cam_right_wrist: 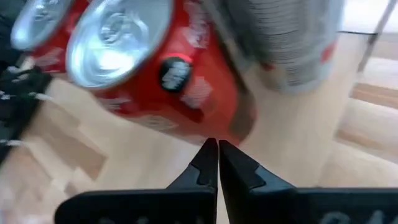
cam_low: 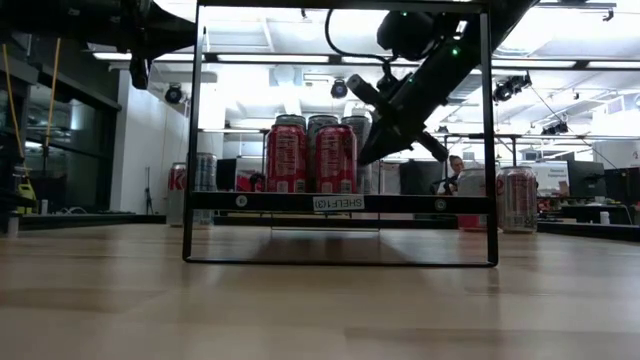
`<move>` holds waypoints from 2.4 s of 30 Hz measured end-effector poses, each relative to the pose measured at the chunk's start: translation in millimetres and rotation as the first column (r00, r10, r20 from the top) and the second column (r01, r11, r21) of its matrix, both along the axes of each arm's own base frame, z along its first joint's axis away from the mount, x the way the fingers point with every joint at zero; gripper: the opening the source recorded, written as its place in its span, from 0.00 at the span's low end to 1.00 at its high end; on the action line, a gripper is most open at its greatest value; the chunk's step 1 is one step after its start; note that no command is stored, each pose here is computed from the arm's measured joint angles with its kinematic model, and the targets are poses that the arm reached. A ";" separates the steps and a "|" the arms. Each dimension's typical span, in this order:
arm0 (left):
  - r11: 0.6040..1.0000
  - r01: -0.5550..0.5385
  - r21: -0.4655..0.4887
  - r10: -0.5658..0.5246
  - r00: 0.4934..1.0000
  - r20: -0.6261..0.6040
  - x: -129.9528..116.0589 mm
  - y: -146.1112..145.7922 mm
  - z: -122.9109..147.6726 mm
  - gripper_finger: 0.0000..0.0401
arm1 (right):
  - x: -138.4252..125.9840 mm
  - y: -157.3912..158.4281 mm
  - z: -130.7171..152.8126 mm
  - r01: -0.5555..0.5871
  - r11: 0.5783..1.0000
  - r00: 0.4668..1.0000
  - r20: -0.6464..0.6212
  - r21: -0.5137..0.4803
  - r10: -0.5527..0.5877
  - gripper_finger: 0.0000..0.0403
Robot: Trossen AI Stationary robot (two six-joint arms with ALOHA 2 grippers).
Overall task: Place canned beverage on shelf
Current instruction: Put the top red-white soda can on the shelf aligned with the other red-white soda can, then put the red-white soda can on the shelf aligned with the other red-white soda can
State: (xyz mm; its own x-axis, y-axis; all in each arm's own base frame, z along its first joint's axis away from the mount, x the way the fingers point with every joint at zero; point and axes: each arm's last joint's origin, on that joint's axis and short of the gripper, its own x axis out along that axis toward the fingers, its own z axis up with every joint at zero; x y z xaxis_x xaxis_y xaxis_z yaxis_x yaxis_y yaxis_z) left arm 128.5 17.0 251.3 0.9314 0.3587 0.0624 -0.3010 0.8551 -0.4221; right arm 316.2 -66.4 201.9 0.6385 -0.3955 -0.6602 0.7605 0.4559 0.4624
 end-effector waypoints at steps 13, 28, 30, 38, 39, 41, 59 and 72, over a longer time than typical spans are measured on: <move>1.000 -0.001 0.000 0.001 1.000 0.000 0.0 0.0 0.0 0.00 | 1.7 -2.6 3.0 0.038 0.999 0.999 0.034 -0.037 -0.037 0.00; 1.000 -0.002 0.000 0.002 1.000 0.000 0.0 0.0 0.0 0.00 | 5.1 -3.6 7.2 0.032 0.997 0.997 0.078 -0.069 -0.026 0.00; 1.000 -0.002 0.000 0.002 1.000 0.000 0.0 0.1 0.0 0.00 | 5.5 -3.6 7.8 0.028 0.997 0.996 0.082 -0.075 -0.021 0.00; 1.000 -0.002 0.000 0.002 1.000 0.000 0.0 0.0 0.0 0.00 | 7.3 -3.9 10.1 0.007 0.995 0.995 0.097 -0.103 0.003 0.00; 1.000 -0.002 0.000 0.002 1.000 0.000 0.0 0.0 0.0 0.00 | 7.3 -3.9 10.1 -0.001 0.994 0.996 0.091 -0.112 0.011 0.00; 1.000 -0.001 0.000 0.001 1.000 -0.001 0.0 0.0 0.0 0.00 | 6.7 -3.7 10.6 -0.020 0.992 0.997 0.077 -0.127 0.030 0.00; 0.966 0.012 0.256 0.024 0.990 -0.139 18.2 7.4 58.5 0.00 | -89.7 30.5 129.3 -0.404 0.767 0.864 0.069 -0.499 0.500 0.00; 0.957 0.034 0.289 0.009 0.989 -0.145 26.3 10.5 66.7 0.00 | -93.6 31.4 138.2 -0.414 0.703 0.835 0.067 -0.579 0.546 0.00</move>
State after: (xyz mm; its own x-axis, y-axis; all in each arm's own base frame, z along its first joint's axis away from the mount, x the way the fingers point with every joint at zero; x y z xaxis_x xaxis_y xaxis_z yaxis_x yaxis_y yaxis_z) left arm 154.8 27.5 318.0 0.9425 0.3330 0.0278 -0.3283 0.9383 -0.1086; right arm 222.6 -35.0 340.1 0.9364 -0.2299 -0.2653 0.2785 0.9465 0.1630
